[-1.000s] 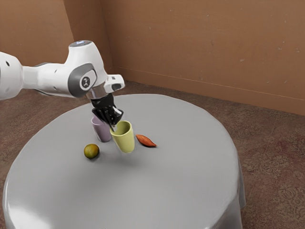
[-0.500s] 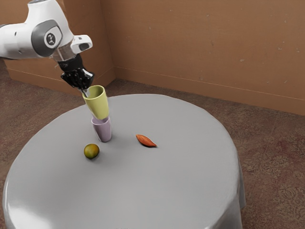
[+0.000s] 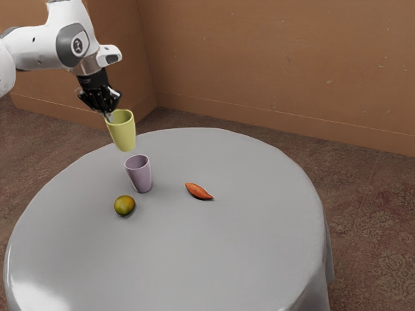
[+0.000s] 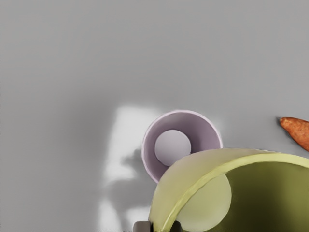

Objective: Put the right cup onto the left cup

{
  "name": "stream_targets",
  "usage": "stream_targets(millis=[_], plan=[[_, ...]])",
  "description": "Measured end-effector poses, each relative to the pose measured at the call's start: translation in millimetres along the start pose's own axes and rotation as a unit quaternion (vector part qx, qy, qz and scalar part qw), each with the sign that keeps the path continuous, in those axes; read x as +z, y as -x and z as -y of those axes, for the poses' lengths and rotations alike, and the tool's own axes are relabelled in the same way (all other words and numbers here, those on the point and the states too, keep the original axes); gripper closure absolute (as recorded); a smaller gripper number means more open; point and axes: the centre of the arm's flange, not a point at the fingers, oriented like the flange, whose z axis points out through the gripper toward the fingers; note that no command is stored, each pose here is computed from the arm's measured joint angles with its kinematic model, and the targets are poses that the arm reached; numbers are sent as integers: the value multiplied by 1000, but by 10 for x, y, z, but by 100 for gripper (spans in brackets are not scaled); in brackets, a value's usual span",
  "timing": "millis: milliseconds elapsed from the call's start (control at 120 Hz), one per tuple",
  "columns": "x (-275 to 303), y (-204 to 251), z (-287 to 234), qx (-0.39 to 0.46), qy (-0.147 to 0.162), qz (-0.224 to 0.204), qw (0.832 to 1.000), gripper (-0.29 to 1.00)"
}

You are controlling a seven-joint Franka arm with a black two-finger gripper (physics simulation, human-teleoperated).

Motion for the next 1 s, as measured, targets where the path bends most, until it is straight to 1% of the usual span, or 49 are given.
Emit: stream_targets(millis=[100,200,592,1000], plan=[[221,-64,62,-3,-1,16,1000,79],[366,-152,109,-6,-2,22,1000,79],[605,-323,79,-1,8,23,1000,79],[990,-379,72,1,9,41,999,79]])
